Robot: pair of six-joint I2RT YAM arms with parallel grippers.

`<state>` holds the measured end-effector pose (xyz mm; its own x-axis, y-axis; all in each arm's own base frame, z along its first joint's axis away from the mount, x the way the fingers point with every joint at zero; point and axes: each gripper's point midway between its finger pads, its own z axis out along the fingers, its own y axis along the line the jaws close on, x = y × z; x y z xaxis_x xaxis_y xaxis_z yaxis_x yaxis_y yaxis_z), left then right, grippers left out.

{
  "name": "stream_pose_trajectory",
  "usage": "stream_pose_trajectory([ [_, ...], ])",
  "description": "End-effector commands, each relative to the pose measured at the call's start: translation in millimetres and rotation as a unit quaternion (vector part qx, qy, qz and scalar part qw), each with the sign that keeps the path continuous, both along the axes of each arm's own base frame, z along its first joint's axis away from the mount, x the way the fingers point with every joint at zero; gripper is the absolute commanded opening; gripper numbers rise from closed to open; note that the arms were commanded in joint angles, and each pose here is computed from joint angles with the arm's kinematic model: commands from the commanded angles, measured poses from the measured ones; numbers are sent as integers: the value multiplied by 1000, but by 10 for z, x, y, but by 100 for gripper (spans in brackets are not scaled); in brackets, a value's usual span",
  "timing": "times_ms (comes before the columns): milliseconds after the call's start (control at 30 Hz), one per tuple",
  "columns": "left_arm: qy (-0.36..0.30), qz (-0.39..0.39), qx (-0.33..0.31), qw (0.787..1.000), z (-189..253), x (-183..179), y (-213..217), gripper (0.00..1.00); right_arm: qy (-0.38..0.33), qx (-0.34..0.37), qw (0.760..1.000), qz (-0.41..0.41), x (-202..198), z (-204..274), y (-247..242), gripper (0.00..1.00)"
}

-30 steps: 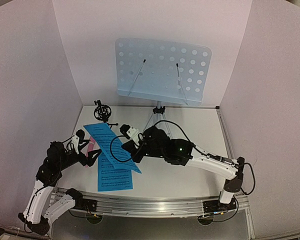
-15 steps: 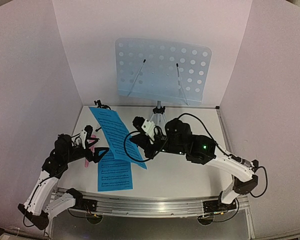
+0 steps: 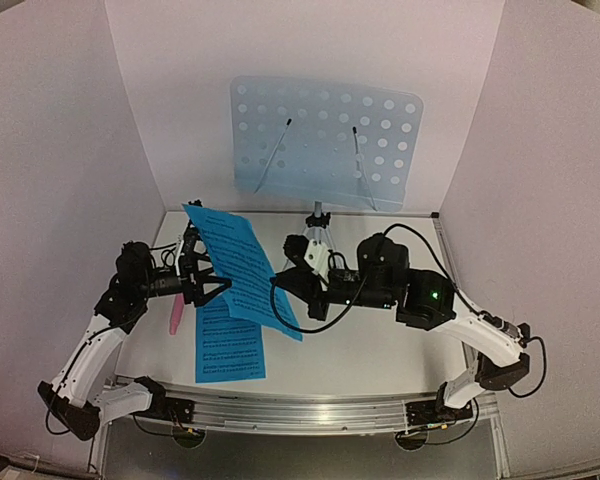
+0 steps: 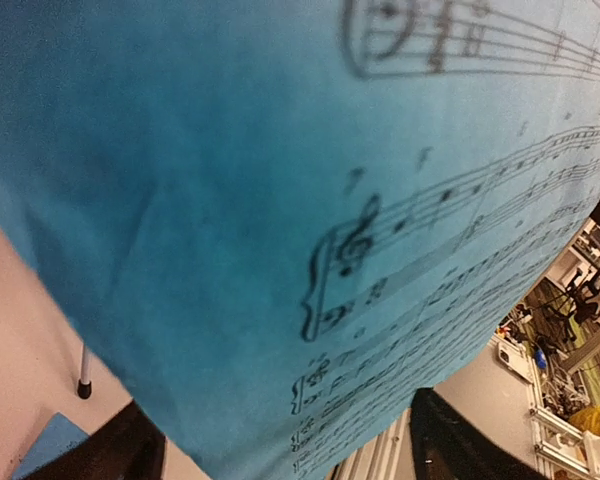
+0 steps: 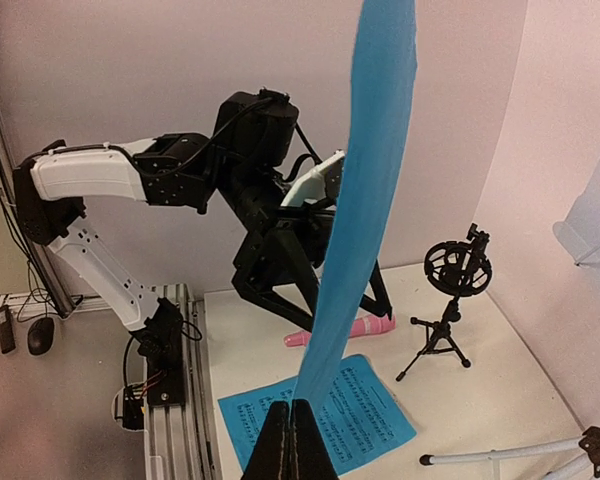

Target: Set up the instrument practice props

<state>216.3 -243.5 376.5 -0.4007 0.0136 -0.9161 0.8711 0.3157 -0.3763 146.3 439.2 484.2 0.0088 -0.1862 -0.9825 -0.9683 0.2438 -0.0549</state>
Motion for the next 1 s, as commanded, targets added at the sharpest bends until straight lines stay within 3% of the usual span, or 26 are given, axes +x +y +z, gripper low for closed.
stream_pose_trajectory([
  [0, -31, -42, -50, 997, 457, -185, -14, 73, -17, 15, 1000, -9, 14, 146, -87, 0],
  [367, -29, -66, -77, 994, 738, -368, 16, 2, -5, 32, 998, -60, 304, 110, -129, 0],
  [633, -50, -33, -37, 998, 831, -298, 66, 0, 0, 23, 990, -136, 616, -53, -290, 2],
  [733, -93, -44, -14, 995, 831, -360, 83, 0, -6, 11, 988, -151, 682, -142, -285, 28],
  [833, -133, -72, 7, 988, 837, -455, 80, 0, -9, 6, 989, -145, 689, -182, -224, 43],
  [967, -150, -106, 30, 983, 811, -513, 58, 0, -19, 5, 989, -148, 741, -162, -167, 55],
])
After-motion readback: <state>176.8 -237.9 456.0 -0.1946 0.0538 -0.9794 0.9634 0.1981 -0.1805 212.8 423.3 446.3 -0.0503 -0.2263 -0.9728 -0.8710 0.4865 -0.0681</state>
